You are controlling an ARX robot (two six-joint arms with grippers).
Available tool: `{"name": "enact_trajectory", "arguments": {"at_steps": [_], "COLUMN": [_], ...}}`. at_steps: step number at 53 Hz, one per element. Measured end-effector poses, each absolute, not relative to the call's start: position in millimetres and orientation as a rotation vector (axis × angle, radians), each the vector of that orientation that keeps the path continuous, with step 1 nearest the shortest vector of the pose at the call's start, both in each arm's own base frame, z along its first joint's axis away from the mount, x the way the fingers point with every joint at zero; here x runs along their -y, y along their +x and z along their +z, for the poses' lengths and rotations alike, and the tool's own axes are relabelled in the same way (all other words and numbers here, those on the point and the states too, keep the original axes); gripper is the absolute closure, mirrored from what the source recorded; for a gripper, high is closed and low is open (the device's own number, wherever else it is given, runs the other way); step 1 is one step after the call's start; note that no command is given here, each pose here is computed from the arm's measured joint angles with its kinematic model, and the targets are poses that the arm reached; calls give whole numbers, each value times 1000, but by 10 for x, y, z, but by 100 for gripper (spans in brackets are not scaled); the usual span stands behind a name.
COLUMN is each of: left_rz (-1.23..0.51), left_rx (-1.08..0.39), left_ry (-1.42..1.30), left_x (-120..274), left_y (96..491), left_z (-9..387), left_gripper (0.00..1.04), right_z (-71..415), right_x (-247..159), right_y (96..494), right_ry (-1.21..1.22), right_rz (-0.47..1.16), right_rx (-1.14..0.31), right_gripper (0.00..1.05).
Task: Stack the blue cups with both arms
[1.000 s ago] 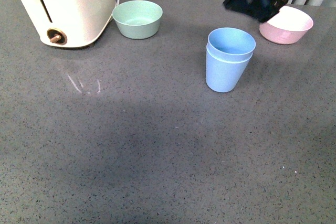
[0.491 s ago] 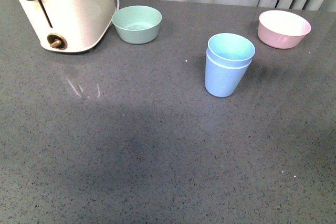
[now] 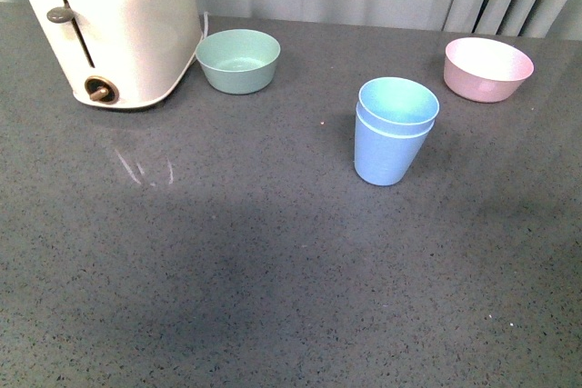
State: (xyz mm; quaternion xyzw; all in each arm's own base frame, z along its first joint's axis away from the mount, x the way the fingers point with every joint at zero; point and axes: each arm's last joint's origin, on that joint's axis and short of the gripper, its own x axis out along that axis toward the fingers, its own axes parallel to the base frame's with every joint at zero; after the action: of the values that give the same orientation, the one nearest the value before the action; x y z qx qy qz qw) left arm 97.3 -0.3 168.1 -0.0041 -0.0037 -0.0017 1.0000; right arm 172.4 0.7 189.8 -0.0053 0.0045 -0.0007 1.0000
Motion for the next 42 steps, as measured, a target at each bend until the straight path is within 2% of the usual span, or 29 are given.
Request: {"name": "enact_trajectory", "arguments": {"at_steps": [42], "left_rz": [-3], "left_rx": [7], "left_ry": [-8], "left_x": [3], "left_y": [973], "left_z": [1680], "left_gripper": [9], "right_z": [1728], "right_x": [-2], "right_y": [1298], "right_ry": [-10], "right_rz": [2], "right_rx": [17], "right_gripper": [103]}}
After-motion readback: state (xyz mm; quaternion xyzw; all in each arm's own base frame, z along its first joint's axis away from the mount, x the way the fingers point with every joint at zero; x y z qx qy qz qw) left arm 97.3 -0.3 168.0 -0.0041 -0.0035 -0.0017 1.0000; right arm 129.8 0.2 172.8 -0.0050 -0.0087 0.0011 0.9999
